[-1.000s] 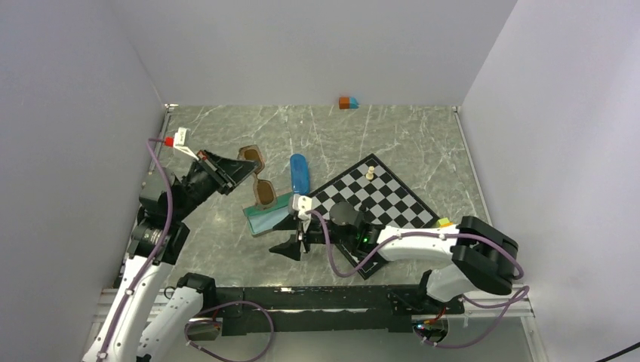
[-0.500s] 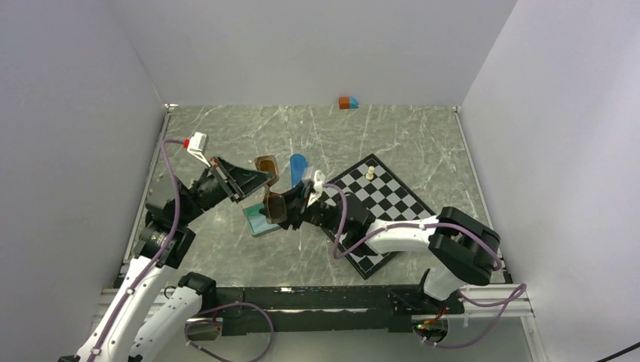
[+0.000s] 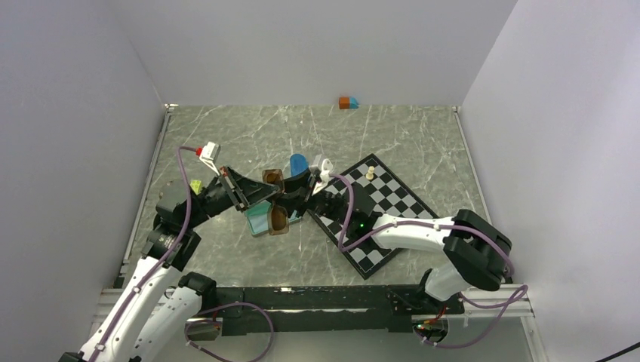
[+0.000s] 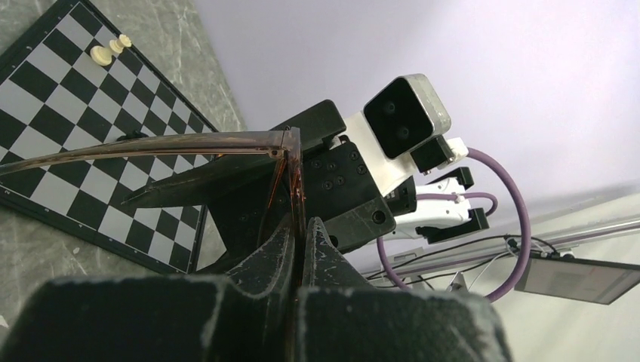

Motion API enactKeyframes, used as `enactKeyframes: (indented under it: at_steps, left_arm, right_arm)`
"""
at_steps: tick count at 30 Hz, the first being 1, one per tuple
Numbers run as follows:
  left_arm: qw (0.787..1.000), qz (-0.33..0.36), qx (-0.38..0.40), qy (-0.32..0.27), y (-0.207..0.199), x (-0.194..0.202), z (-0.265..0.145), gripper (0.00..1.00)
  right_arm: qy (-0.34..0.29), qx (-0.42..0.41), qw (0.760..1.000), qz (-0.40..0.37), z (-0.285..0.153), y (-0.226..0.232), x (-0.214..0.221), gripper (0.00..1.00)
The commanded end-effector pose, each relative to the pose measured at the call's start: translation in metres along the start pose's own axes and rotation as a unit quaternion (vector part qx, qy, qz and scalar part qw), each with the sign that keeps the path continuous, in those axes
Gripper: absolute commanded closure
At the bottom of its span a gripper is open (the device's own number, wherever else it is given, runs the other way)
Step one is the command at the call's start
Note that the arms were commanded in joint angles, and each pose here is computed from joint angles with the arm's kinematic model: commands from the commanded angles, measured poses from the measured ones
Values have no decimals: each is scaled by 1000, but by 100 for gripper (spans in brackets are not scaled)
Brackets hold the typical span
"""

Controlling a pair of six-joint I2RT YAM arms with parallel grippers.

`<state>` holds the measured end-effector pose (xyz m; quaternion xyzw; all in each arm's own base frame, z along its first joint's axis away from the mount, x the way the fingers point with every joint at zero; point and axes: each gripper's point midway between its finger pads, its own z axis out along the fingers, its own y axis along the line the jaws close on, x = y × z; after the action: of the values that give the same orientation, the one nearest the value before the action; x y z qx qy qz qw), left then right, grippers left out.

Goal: Organize the sunglasses
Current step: Fold the right temple of the sunglasses with the sunglasses, then fold the left temple of the sunglasses with the sunglasses.

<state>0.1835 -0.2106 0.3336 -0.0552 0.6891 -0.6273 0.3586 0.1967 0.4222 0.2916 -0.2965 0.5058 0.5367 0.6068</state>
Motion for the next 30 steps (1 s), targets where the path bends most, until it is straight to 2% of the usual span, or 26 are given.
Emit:
enactKeyframes:
  at_steps: [1,8,12,18,24,27,28,30]
  left_arm:
    - [998,43,27,23,-10,5,1,100]
    - [986,138,76,49,-34,2,5,100]
    - [960,242,122,67,-48,5,4,100]
    - [920,344,167,87,-66,8,0,100]
    - [832,507,209,83,-64,19,-14,100]
    - [776,573,247,91,-61,31,-22,100]
    - [742,612,257,90,-60,32,-24,100]
    - [714,646,252,91,-58,32,-27,100]
  right_arm:
    - [-18,-14,1000,-22,-5,10,-28,52]
    - [19,4,1000,-16,-23,6,-11,50]
    - [30,-9,999,-24,-21,12,-15,47]
    - [28,-21,998,-56,-14,15,-30,43]
    - [-2,-28,994,-110,-9,18,-60,39]
    - [-16,-36,990,-139,-4,22,-78,37]
    - [-20,-34,988,-149,-1,22,-87,35]
    - [-11,-23,987,-156,0,19,-91,32]
